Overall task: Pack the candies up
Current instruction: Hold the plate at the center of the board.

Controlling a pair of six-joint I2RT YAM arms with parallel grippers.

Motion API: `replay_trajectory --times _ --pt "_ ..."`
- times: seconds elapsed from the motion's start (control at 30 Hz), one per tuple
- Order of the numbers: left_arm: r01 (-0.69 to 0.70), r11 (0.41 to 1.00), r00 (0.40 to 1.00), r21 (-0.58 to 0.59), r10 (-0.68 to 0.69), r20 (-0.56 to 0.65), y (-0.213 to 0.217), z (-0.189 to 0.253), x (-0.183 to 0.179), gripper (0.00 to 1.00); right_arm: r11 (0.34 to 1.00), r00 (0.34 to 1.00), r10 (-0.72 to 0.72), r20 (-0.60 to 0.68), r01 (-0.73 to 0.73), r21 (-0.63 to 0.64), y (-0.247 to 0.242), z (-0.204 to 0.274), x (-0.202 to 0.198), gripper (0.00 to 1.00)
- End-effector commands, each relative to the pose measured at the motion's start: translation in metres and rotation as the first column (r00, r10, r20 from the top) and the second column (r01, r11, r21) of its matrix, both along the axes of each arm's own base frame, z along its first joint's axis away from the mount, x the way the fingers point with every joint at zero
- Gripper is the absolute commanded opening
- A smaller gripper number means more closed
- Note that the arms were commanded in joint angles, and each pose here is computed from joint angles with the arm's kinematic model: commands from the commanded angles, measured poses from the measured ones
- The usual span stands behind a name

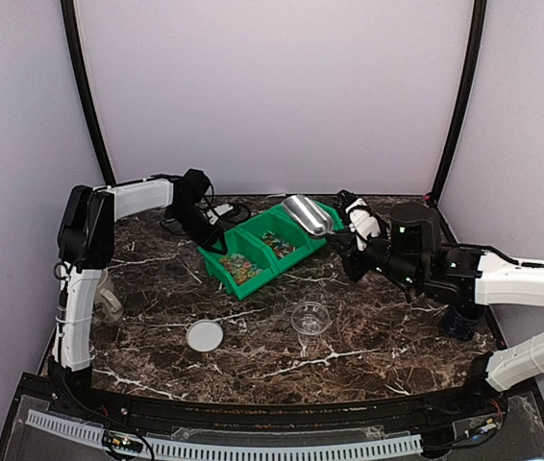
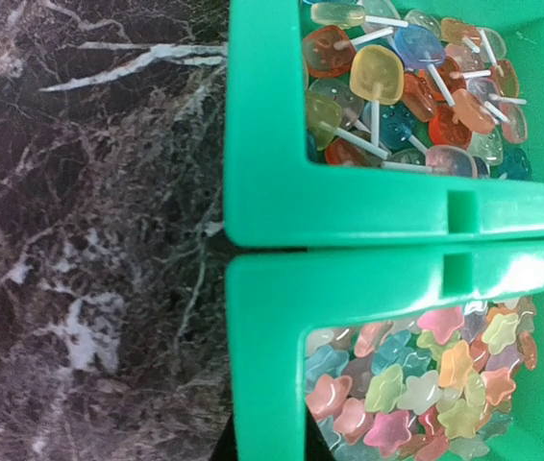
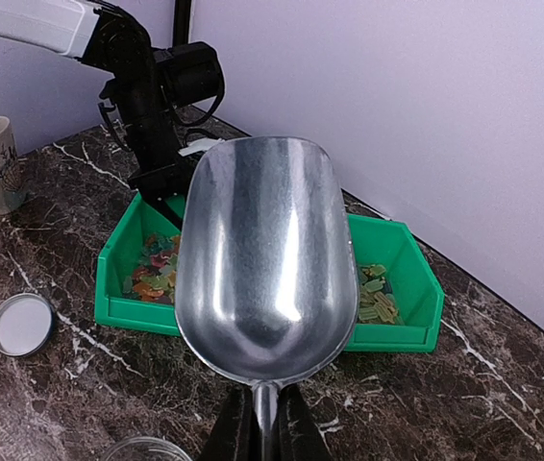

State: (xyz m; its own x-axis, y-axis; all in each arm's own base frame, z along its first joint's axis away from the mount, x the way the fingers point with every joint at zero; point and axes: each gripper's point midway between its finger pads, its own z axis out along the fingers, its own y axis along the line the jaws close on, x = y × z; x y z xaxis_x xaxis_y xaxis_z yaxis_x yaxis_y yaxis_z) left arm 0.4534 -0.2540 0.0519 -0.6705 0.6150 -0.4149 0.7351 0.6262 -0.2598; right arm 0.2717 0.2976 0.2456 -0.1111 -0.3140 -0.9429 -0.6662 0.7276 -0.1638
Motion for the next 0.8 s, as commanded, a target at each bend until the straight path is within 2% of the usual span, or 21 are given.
replay_trajectory --times 0.0,0.17,0.27,0.33,0.53,0.77 --pt "-0.078 0.962 0.993 -0.261 0.053 -0.102 -0.033 0.046 -0.024 0.0 0.997 0.999 -0.016 0.044 0.012 0.074 -0.004 0.02 0.002 0.0" --pt "-0.14 0.863 0.978 -0.486 0.045 -0.202 -0.056 0.065 -0.039 0.0 0.995 0.999 -0.01 0.034 0.007 0.103 -0.001 0.027 0.002 0.0" --pt "-0.203 0.793 0.961 -0.574 0.049 -0.273 -0.065 0.071 -0.045 0.0 0.996 1.0 -0.008 -0.01 0.009 0.094 0.007 0.034 0.005 0.0" --pt "-0.234 0.772 0.955 -0.591 0.067 -0.29 -0.066 0.075 -0.046 0.0 0.996 0.999 -0.006 -0.044 0.009 0.084 0.012 0.04 0.007 0.0" --pt "-0.231 0.81 0.971 -0.54 0.16 -0.176 -0.057 0.098 -0.043 0.0 1.0 0.992 -0.018 -0.124 0.02 0.017 0.017 0.049 0.011 0.0" --pt "-0.299 0.83 0.951 -0.471 0.3 -0.075 -0.034 0.121 -0.045 0.0 0.985 0.976 -0.053 -0.213 0.016 -0.171 0.014 0.044 0.012 0.0"
